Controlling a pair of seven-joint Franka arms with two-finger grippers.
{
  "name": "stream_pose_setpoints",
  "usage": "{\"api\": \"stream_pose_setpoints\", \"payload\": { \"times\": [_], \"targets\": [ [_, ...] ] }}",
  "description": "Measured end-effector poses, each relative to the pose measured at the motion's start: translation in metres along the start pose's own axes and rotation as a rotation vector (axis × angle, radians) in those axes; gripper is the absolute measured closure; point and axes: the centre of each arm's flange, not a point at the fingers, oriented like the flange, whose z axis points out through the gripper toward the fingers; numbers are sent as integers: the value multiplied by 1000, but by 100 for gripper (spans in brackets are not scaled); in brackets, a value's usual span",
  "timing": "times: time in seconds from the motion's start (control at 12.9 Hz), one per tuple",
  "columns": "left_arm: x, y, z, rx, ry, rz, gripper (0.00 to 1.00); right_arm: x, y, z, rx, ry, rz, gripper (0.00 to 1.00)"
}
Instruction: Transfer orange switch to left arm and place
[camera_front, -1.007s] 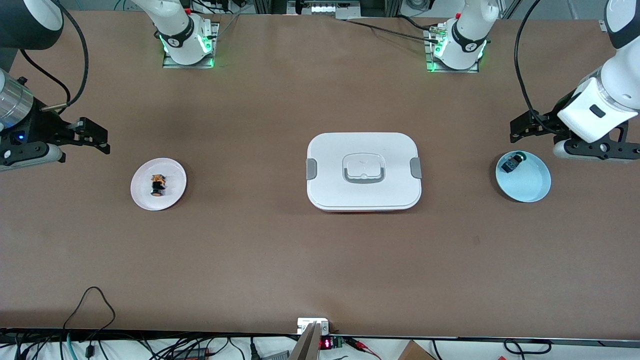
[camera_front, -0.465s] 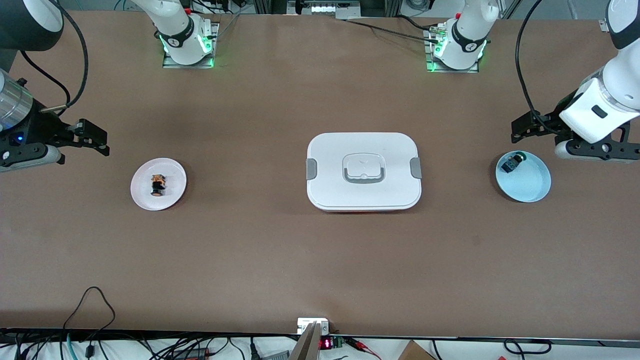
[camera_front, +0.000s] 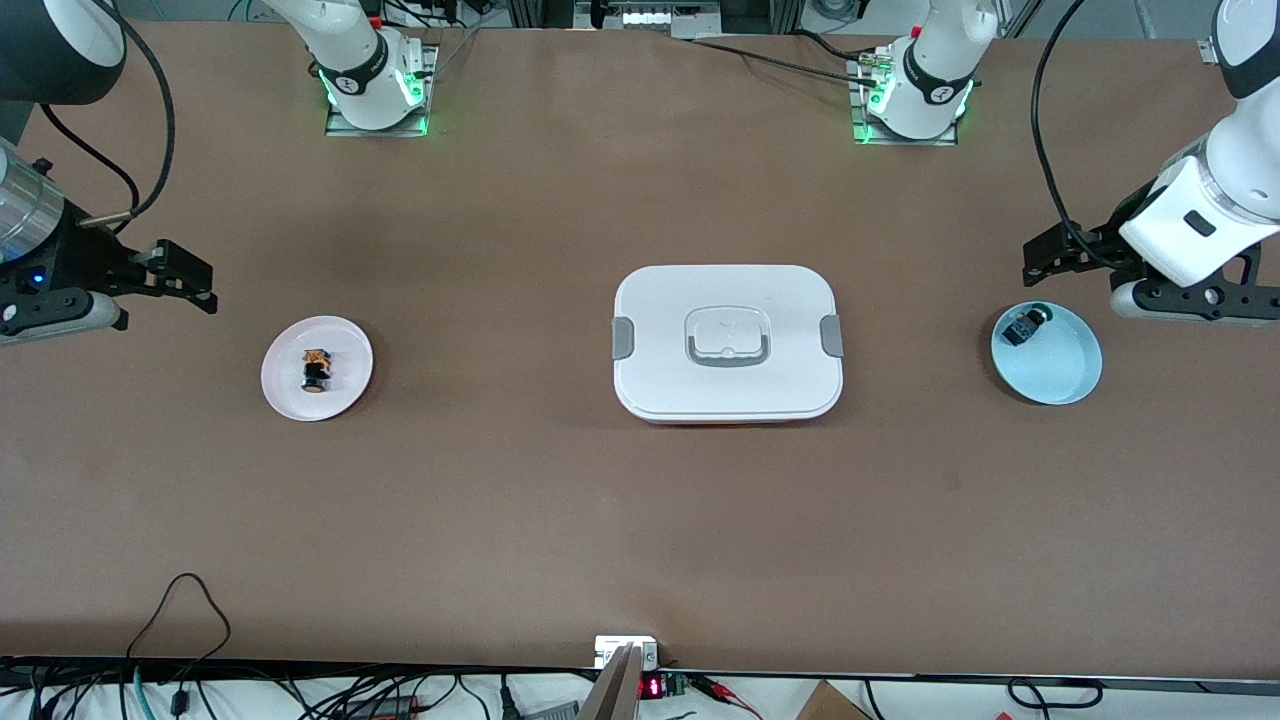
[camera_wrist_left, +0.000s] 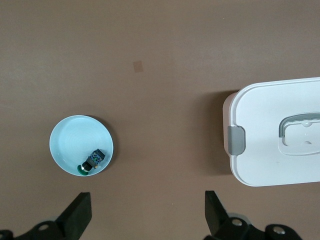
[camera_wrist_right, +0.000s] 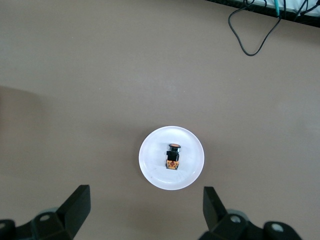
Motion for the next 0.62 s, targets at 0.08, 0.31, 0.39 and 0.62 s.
{"api": "stream_pose_setpoints", "payload": {
  "times": [0.08, 0.31, 0.39, 0.62],
  "targets": [
    [0, 0, 0, 0, 0, 0, 0, 0, 1, 0, 0, -1, 0, 0],
    [0, -1, 0, 0, -1, -2, 0, -3, -4, 8, 11, -49, -125, 0],
    [0, -1, 0, 0, -1, -2, 0, -5, -5, 11, 18, -69, -198, 0],
    [0, -1, 0, 0, -1, -2, 0, -7, -5, 19, 34, -102, -348, 0]
  ]
}}
